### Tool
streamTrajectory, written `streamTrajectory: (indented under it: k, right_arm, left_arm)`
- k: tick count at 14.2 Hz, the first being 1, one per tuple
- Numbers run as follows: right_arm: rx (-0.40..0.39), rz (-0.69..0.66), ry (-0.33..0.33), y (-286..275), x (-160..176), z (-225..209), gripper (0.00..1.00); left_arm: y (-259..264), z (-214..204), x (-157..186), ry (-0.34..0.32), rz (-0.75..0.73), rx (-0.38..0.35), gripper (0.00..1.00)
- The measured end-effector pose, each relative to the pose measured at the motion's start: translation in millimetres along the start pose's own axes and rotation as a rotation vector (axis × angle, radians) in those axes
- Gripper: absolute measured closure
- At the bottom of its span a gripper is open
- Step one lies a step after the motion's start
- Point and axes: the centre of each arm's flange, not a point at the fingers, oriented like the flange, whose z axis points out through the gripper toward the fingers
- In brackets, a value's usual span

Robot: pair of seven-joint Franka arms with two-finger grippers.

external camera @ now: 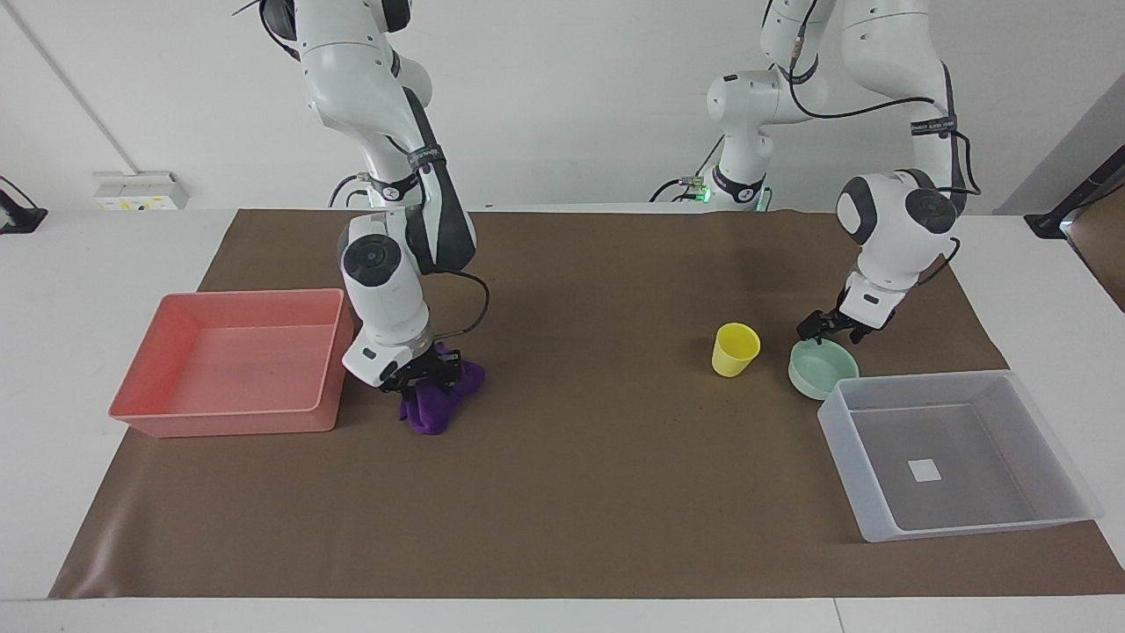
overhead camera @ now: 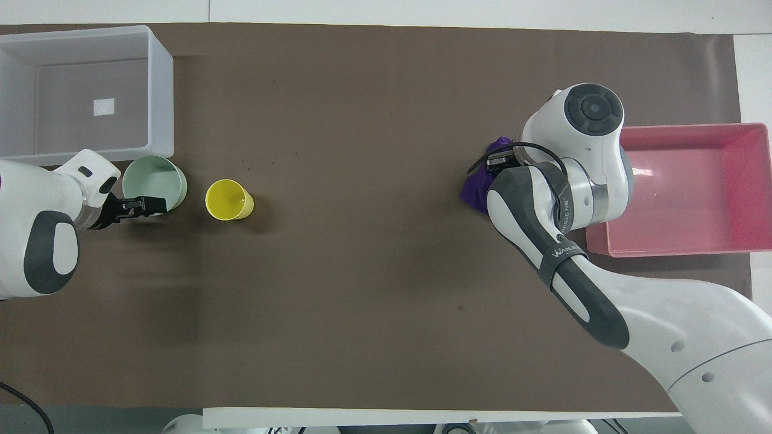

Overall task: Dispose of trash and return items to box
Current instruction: 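Grasp the purple cloth with the right gripper while the left gripper grasps the bowl, then carry the cloth into the pink box while the left gripper lifts the bowl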

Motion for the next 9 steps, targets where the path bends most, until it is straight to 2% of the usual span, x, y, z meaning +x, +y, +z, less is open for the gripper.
streamTrajectory:
  k: [3,4,7,9]
  right_arm:
    - [0.013,0.012,-0.010,0.0,-0.1,-3.8,0.81]
    - [0.013,0.015,-0.012,1.8,0.5,-9.5,0.91]
    - [0.020,0.037,-0.002,15.9,2.1,-53.6,0.92]
    - [0.029,0.063,0.000,33.4,0.4,-102.0,0.92]
  left_arm:
    - [-0.3,1.9,0.9,0.003,-0.010,0.000,0.67]
    - [0.0,-1.0,2.5,0.011,-0.013,-0.003,0.76]
    - [0.6,-7.8,4.8,0.011,-0.014,-0.005,0.81]
    - [-0.4,-20.4,11.0,-0.031,-0.017,-0.001,0.86]
